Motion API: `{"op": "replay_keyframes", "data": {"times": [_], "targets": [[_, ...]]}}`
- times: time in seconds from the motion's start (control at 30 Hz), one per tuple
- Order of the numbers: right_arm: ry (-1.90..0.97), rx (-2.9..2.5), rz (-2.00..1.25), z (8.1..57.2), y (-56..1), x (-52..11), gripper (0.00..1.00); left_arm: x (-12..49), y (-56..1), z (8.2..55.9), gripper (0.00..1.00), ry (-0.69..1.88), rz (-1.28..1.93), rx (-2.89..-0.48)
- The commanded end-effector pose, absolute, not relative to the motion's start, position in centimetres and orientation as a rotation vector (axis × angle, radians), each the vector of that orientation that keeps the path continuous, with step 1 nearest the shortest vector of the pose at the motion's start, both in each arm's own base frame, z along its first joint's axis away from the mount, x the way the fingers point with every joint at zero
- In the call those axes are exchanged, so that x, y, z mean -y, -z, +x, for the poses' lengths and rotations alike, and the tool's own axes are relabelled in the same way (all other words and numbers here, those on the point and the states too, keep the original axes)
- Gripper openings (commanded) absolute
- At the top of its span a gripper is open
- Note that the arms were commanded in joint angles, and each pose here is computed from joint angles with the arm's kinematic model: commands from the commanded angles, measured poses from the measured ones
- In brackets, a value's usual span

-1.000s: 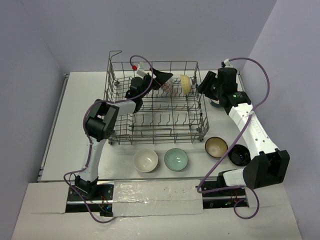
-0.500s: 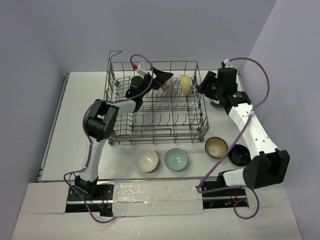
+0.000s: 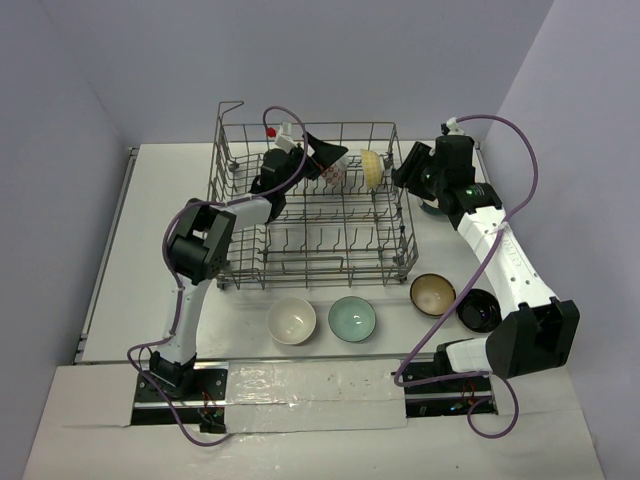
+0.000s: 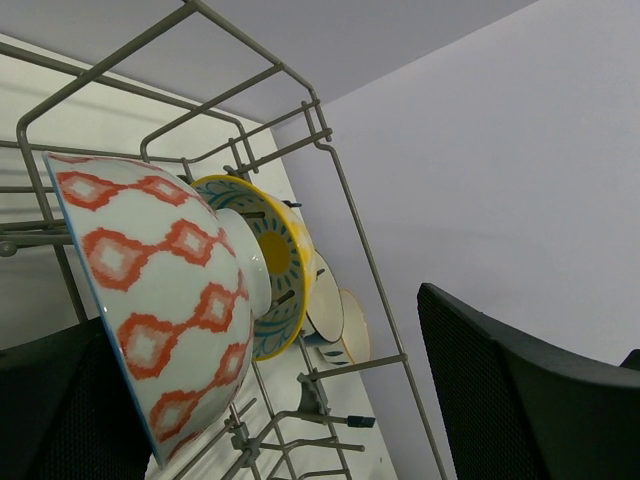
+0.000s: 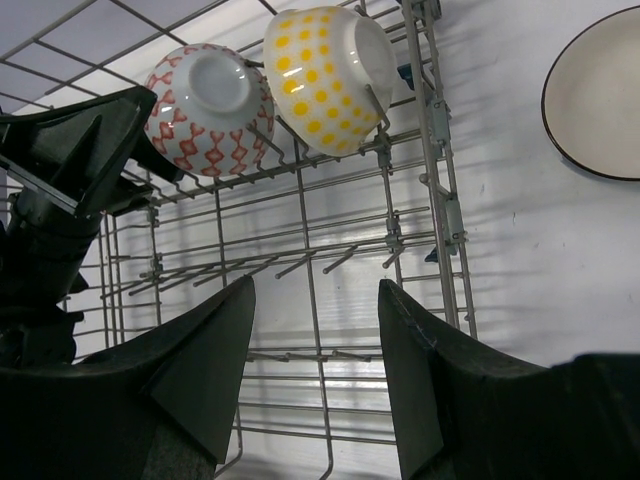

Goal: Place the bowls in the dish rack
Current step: Insert the bowl into the dish rack.

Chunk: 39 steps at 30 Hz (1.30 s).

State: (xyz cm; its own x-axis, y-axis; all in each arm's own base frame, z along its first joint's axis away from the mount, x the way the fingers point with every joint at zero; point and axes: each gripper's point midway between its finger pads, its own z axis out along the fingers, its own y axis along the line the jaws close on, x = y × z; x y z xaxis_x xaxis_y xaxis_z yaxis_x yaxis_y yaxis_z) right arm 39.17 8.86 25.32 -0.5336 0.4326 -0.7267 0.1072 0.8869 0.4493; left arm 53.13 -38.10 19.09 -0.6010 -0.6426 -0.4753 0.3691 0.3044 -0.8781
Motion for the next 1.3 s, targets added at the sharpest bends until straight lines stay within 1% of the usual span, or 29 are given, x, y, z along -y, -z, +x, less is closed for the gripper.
{"op": "replay_keyframes", "data": {"times": [0.0,0.27,0.6,0.77,1.27], "targets": [[-0.452,-2.051,0.366,39.3,-26.9,-8.7,0.60,39.6,-23.5,51.6,0.99,1.487,-0.148,-1.654],[-0.431,-2.048,0.369,39.4,-26.9,-8.4,0.60,40.3,-24.4,51.0,0.99,1.470,-0.108,-1.672],[-0.447,-2.049,0.359,39.5,-26.9,-8.7,0.61,40.0,-24.4,50.7,0.99,1.421,-0.080,-1.717],[-0.440,-2.061,0.355,39.5,-26.8,-8.7,0.61,40.8,-24.5,50.7,0.99,1.429,-0.061,-1.739],[-0.459,-2.064,0.344,39.5,-26.7,-9.1,0.61,39.9,-24.2,49.8,0.99,1.340,-0.035,-1.811]]}}
